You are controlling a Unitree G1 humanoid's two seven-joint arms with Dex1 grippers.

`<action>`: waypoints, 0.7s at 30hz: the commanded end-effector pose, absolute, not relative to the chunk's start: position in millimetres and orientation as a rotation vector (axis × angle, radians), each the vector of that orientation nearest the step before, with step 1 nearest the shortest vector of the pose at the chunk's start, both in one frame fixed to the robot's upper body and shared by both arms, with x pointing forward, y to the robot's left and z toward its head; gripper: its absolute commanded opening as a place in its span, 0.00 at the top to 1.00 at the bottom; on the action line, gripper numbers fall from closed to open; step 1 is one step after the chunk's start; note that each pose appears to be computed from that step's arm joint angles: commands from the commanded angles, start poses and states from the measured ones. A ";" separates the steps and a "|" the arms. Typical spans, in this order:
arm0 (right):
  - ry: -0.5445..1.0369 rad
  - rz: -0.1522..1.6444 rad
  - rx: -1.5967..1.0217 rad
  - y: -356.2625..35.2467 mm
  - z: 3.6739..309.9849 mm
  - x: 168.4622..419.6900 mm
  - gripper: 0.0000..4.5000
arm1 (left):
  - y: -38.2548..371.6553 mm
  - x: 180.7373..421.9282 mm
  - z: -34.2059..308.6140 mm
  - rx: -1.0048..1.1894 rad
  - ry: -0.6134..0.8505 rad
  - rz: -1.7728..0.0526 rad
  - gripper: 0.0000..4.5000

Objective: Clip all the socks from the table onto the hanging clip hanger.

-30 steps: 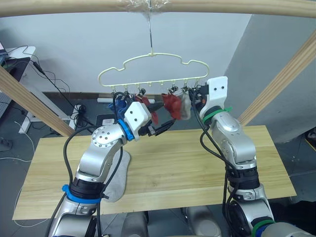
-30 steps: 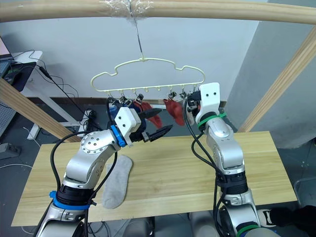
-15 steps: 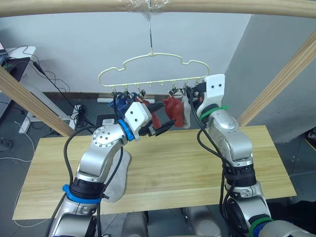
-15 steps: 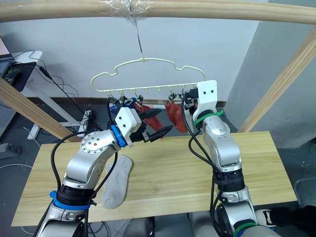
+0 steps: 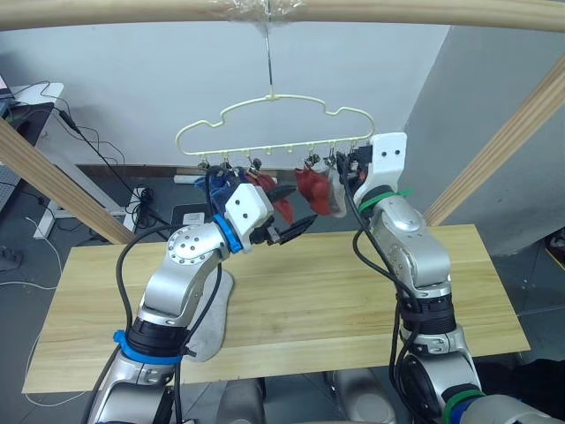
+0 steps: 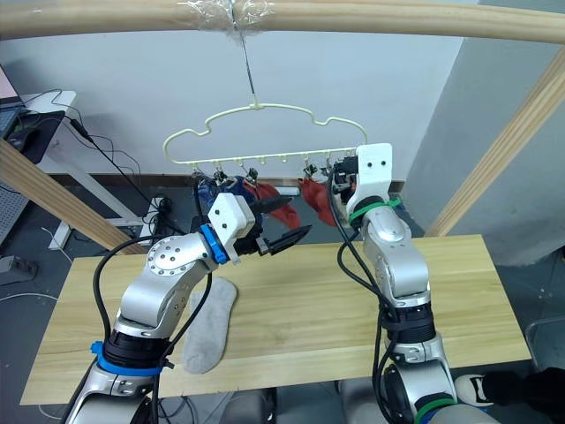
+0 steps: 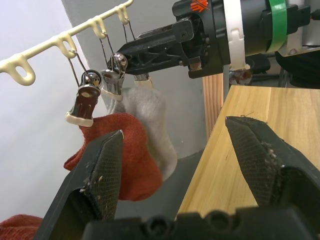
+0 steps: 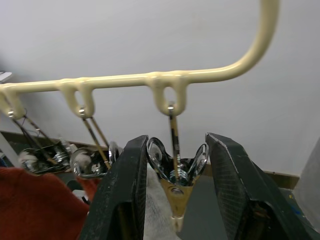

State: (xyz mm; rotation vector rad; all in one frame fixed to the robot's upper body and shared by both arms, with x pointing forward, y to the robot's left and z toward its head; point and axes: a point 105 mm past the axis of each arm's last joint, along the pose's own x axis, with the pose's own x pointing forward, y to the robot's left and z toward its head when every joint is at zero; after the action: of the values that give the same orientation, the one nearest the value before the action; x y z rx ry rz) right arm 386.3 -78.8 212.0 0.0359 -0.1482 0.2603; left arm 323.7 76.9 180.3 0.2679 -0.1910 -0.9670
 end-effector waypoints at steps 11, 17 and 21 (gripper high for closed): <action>-0.224 0.276 0.055 -78.6 230.8 378.4 0.58 | 72.3 319.7 187.3 0.288 -0.238 -0.986 0.19; -0.231 0.296 0.048 -76.3 232.0 378.2 0.72 | 72.7 319.2 185.6 0.291 -0.236 -0.985 0.19; -0.237 0.308 0.035 -75.8 232.6 378.1 0.94 | 74.0 319.1 183.6 0.294 -0.232 -0.982 0.19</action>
State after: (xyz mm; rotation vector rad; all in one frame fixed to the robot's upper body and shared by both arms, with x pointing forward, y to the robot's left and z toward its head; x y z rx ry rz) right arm 384.0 -76.7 214.8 0.0305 -0.1623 0.2918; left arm 322.7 75.7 179.0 0.2866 -0.1985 -0.9723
